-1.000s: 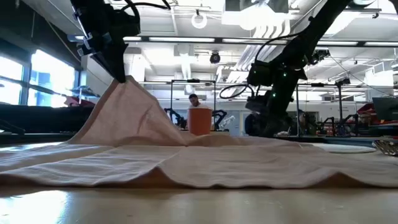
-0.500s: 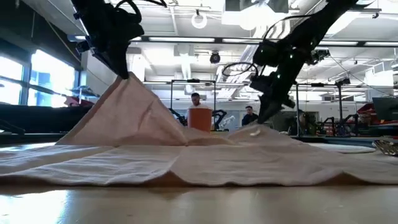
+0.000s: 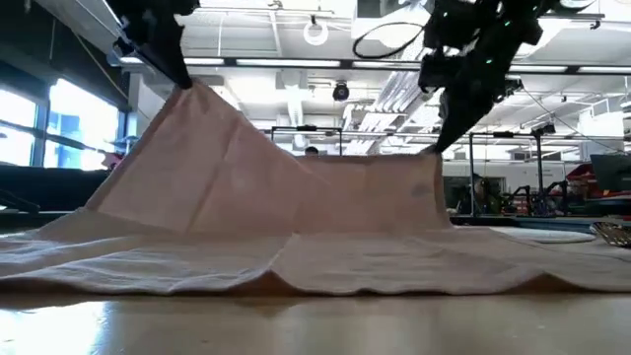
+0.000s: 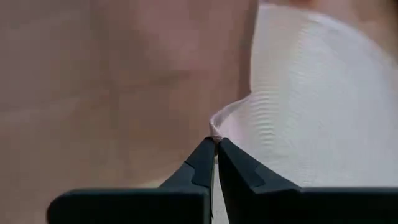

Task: Set table place
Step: Fold the pink napkin

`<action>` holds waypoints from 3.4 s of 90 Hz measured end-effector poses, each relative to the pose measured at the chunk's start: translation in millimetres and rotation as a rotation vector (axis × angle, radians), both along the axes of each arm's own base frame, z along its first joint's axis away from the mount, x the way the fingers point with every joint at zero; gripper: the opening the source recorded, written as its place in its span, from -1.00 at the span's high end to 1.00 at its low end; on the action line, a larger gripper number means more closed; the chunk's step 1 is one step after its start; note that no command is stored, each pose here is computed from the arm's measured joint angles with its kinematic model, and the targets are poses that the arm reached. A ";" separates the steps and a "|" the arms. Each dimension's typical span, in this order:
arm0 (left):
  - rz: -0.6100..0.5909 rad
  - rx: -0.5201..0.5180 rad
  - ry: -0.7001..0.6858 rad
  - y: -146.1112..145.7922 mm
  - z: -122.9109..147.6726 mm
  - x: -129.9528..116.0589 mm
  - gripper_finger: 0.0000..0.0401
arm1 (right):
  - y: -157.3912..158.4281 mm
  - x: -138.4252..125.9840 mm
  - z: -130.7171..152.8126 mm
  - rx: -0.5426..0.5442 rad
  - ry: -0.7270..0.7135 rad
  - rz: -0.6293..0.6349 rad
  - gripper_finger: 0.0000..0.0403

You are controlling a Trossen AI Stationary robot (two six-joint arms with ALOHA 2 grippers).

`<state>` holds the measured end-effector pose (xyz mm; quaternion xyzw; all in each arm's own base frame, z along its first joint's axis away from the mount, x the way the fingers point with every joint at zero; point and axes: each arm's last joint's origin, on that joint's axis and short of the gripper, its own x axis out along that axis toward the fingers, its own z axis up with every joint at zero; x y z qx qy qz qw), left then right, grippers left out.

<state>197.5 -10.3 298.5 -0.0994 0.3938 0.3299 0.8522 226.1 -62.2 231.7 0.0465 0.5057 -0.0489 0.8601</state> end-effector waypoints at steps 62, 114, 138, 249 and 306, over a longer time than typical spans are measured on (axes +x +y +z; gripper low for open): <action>-0.366 -0.363 0.076 -101.1 -51.9 0.8 1.00 | 144.3 -15.3 -39.1 0.164 0.028 0.132 1.00; -0.550 -0.412 0.151 -170.4 -76.4 -25.1 1.00 | 202.3 -29.7 -38.3 0.193 0.064 0.034 1.00; -0.563 -0.471 0.128 -195.7 -96.8 -15.5 1.00 | 206.5 -25.0 -55.4 0.169 0.134 0.012 1.00; -0.653 -0.726 0.246 -228.4 -130.5 -4.1 0.39 | 223.8 -23.2 -72.2 0.197 0.251 0.381 0.49; -0.368 -0.618 0.369 -156.8 -156.6 12.0 0.71 | 233.6 7.1 -87.9 0.440 0.162 -0.079 0.36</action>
